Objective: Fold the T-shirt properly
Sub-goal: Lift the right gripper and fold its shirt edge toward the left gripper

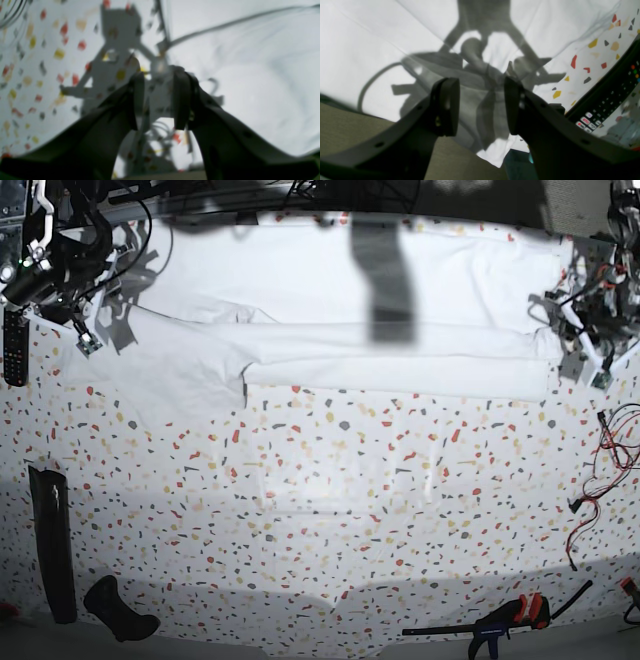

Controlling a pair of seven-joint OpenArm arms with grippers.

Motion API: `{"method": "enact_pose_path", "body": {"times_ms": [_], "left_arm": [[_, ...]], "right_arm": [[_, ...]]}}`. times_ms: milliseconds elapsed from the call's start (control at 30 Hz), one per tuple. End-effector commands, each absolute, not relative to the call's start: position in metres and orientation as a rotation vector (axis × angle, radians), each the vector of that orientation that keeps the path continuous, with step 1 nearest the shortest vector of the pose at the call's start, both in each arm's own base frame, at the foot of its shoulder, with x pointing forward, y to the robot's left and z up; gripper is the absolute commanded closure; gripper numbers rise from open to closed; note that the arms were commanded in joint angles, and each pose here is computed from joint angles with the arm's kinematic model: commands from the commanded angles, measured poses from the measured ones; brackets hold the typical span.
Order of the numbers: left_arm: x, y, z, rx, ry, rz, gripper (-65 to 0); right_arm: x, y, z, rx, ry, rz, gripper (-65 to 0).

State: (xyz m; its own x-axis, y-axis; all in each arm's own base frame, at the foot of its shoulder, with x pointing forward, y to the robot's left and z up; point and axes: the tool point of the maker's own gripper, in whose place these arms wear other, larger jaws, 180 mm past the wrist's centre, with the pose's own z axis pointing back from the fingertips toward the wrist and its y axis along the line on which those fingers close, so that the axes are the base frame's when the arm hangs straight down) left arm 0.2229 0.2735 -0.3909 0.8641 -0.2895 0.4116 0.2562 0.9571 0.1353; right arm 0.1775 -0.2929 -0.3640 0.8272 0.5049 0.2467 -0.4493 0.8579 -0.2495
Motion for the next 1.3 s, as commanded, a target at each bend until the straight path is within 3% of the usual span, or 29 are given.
{"method": "enact_pose_path", "body": {"times_ms": [0, 100, 267, 467, 600, 733, 967, 1267], "left_arm": [[0.224, 0.282, -0.384, 0.111, -0.455, -0.295, -19.2], [0.218, 0.29, -0.388, 0.159, -0.437, -0.29, -19.2], [0.224, 0.298, -0.383, 0.189, -0.477, -0.203, -19.2], [0.232, 0.294, -0.373, 0.194, -0.526, -0.212, -19.2], [0.237, 0.29, -0.363, 0.199, -0.558, -0.226, -19.2], [0.241, 0.287, -0.355, 0.204, -0.585, -0.238, -19.2], [0.244, 0.288, -0.352, 0.21, -0.61, -0.212, -19.2], [0.244, 0.288, -0.352, 0.21, -0.611, -0.209, -19.2]], "right_arm": [[0.185, -0.297, -0.354, -0.209, -0.341, 0.518, -28.6], [0.194, -0.285, -0.35, -0.163, -0.409, 0.526, -28.6], [0.24, -0.245, -0.317, -0.022, -0.746, 0.534, -28.6], [0.294, -0.255, -0.287, -0.046, -0.912, 0.398, -28.5], [0.328, -0.292, -0.308, -0.018, -0.888, 0.189, -28.4], [0.342, -0.309, -0.343, 0.126, -0.724, 0.024, -28.4], [0.373, -0.308, -0.341, 0.238, -0.705, 0.009, -28.4], [0.359, -0.304, -0.363, 0.283, -0.586, 0.021, -28.4]]}}
